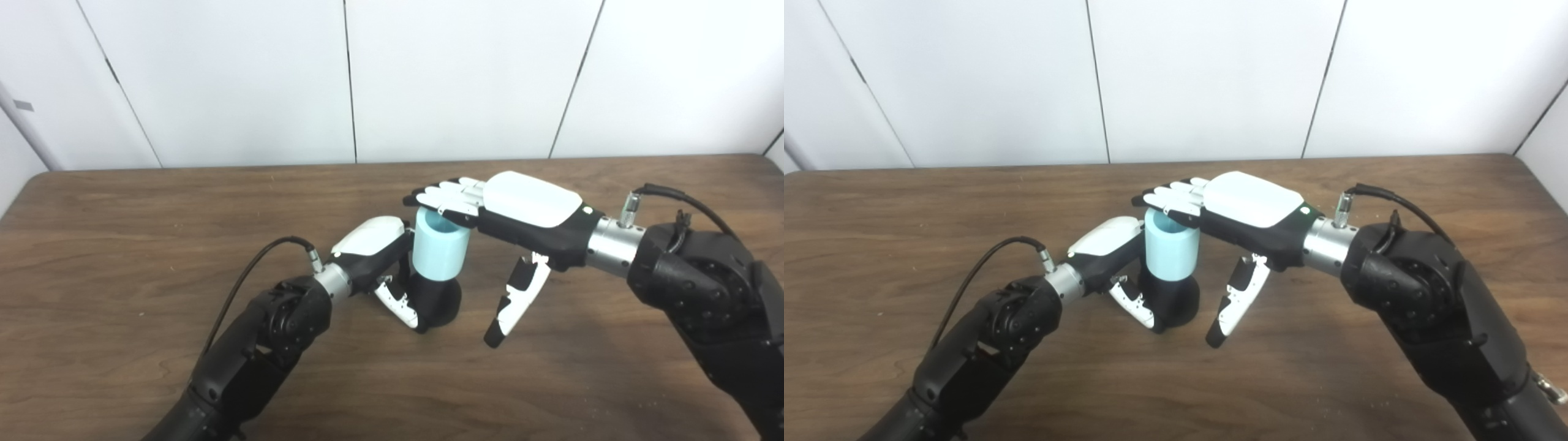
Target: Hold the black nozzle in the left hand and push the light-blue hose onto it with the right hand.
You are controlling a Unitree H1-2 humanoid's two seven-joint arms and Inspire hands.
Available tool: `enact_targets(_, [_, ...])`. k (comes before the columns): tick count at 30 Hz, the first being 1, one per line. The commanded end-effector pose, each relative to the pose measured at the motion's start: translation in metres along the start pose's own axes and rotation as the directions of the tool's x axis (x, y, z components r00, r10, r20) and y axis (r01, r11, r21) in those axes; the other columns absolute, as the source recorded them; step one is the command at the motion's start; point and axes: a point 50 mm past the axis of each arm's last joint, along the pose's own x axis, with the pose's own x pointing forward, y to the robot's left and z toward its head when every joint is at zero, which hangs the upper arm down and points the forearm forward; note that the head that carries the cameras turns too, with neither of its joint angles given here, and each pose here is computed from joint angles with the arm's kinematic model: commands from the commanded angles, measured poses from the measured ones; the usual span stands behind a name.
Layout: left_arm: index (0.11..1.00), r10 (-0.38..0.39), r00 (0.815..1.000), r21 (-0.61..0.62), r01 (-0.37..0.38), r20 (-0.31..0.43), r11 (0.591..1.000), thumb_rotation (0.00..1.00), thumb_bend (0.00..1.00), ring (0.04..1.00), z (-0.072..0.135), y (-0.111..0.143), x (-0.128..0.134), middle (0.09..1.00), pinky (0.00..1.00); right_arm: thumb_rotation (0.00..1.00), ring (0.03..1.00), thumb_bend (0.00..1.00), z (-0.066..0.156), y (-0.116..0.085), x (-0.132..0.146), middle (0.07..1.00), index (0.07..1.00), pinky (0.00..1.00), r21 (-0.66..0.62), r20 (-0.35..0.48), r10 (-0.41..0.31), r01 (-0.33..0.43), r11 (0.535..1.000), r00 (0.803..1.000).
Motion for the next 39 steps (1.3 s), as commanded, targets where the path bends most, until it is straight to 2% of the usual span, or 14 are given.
enact_targets(1, [0.495,-0.082,0.994,0.012,0.083,-0.071,0.996,0.0,0.53,0.591,-0.014,-0.014,-0.003,0.46,1.0,0.4,1.0,0.98,0.004,-0.014,-0.001,1.0,1.0,1.0,-0.024,0.011,-0.033,0.033,0.999,0.999])
enact_targets(14, [0.493,-0.079,0.995,0.016,0.081,-0.066,0.997,0.0,0.53,0.592,-0.013,-0.012,-0.004,0.466,1.0,0.5,1.0,0.9,-0.001,-0.004,-0.006,1.0,1.0,1.0,0.051,-0.028,0.079,-0.077,0.996,0.997])
enact_targets(20, [0.497,-0.077,0.995,0.019,0.078,-0.067,0.997,0.0,0.53,0.588,-0.014,-0.012,-0.004,0.456,1.0,0.58,1.0,0.88,-0.005,0.007,-0.004,1.0,1.0,1.0,0.042,-0.025,0.145,-0.144,0.989,0.989])
enact_targets(31, [0.491,-0.074,0.995,0.025,0.076,-0.065,0.997,0.0,0.53,0.588,-0.013,-0.011,-0.003,0.47,1.0,0.59,1.0,0.84,0.01,0.015,0.011,1.0,0.992,1.0,0.064,0.053,0.163,-0.166,0.984,0.985])
enact_targets(39, [0.492,-0.076,0.995,0.025,0.078,-0.063,0.997,0.0,0.53,0.589,-0.013,-0.009,-0.004,0.468,1.0,0.59,1.0,0.84,0.01,0.027,0.012,1.0,0.971,1.0,-0.031,0.07,0.221,-0.22,0.975,0.973])
